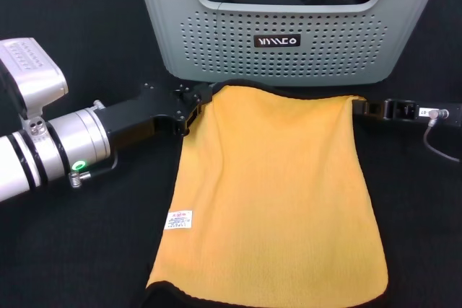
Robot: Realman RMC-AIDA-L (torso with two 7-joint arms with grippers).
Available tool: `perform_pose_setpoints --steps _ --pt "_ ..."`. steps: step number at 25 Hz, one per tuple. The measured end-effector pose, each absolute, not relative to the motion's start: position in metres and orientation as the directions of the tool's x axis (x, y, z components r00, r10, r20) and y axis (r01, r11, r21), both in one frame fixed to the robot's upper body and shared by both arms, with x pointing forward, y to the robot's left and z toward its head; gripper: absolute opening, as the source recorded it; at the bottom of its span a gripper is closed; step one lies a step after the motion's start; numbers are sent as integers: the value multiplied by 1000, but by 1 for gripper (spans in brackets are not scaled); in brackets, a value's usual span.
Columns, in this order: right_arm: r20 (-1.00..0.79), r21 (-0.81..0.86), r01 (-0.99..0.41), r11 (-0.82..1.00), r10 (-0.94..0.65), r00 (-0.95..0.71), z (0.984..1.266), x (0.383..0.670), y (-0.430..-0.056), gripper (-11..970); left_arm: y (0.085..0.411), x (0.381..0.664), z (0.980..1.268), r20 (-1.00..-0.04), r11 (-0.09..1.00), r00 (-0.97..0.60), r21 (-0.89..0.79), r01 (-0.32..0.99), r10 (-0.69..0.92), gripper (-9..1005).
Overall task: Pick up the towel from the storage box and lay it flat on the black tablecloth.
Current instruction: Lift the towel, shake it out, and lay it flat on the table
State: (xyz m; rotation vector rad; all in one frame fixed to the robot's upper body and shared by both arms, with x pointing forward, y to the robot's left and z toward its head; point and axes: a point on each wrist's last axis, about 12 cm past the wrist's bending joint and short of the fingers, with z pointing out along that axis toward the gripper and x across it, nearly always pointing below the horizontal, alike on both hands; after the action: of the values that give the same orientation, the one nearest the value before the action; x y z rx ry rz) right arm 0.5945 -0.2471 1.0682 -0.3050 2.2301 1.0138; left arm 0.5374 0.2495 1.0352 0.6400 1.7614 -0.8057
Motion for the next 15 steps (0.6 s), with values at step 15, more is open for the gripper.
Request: perform_pose_setpoints --steps 15 --pt "-662 574 -450 684 63 -747 1068 598 -246 155 245 550 1025 -939 706 -333 -178 686 88 58"
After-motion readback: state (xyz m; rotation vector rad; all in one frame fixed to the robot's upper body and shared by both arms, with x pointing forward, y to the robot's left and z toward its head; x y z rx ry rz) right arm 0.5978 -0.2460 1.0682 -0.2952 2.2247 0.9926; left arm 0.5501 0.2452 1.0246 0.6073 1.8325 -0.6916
